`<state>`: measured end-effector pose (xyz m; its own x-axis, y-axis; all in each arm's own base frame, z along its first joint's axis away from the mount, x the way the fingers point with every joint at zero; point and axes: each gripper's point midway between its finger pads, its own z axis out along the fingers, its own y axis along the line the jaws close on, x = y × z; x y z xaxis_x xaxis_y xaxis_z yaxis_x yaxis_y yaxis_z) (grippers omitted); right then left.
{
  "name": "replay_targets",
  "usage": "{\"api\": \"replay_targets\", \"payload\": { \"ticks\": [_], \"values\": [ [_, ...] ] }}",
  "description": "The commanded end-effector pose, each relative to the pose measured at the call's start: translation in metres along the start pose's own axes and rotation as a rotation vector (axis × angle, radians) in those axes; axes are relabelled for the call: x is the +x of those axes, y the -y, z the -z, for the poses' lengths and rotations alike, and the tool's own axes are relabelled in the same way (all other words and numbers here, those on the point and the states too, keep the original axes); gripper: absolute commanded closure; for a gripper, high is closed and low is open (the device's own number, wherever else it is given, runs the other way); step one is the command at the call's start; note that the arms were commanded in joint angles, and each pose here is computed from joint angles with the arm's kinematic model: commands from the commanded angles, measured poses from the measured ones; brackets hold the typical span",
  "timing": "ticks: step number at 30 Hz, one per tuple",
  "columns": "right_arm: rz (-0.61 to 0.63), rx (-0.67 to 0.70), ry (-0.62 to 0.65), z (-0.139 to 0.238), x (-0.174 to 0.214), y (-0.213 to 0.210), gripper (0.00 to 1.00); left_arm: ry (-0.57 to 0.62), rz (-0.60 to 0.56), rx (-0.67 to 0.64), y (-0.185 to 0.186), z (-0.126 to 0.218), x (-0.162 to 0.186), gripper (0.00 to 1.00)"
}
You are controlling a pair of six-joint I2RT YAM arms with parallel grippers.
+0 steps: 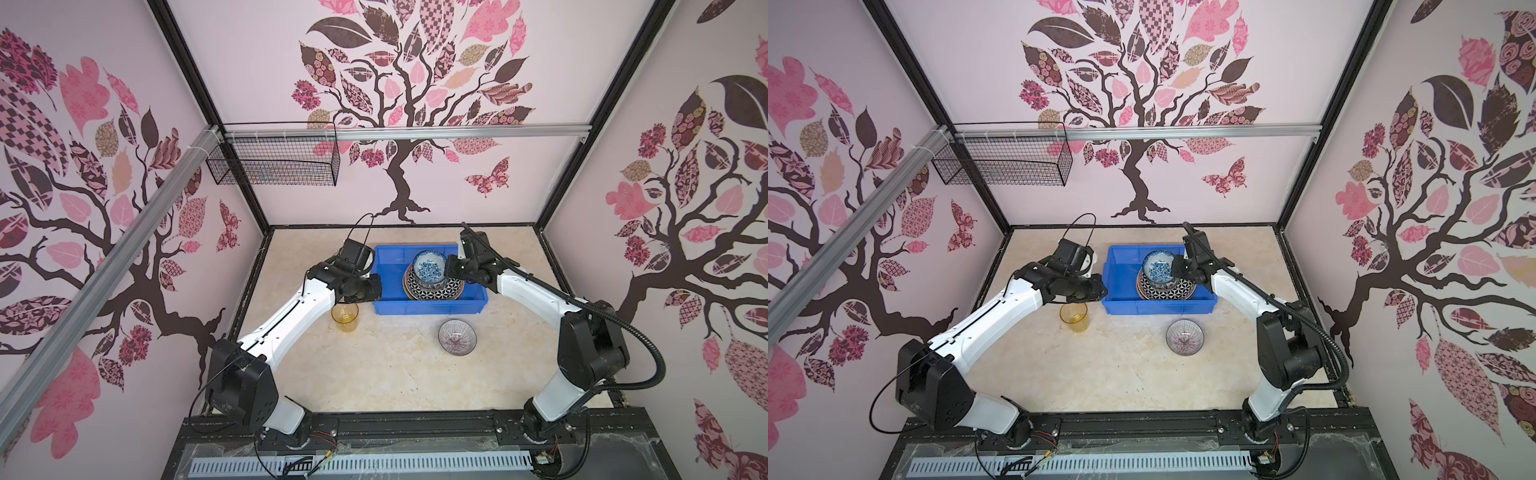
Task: Place the mixed dishes into the plastic bin
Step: 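Carry the blue floral bowl over the stack in the bin with the right gripper, then lower the blue floral bowl into the leaf-patterned bowl with the right gripper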
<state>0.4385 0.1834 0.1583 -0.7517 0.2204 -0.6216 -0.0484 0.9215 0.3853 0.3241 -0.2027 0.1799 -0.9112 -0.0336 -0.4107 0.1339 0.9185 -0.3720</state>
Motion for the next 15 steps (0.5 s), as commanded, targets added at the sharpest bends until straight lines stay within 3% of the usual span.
{"api": "replay_targets", "payload": {
  "ticks": [1, 15],
  "values": [
    [0.003, -0.018, 0.047, 0.002, -0.021, -0.008, 1.0, -0.03, 0.006, -0.002, -0.006, -0.011, 0.006, 0.75],
    [0.017, 0.038, 0.01, -0.011, -0.013, 0.009, 1.0, -0.036, 0.012, 0.006, -0.006, -0.013, 0.006, 0.75]
  ]
}}
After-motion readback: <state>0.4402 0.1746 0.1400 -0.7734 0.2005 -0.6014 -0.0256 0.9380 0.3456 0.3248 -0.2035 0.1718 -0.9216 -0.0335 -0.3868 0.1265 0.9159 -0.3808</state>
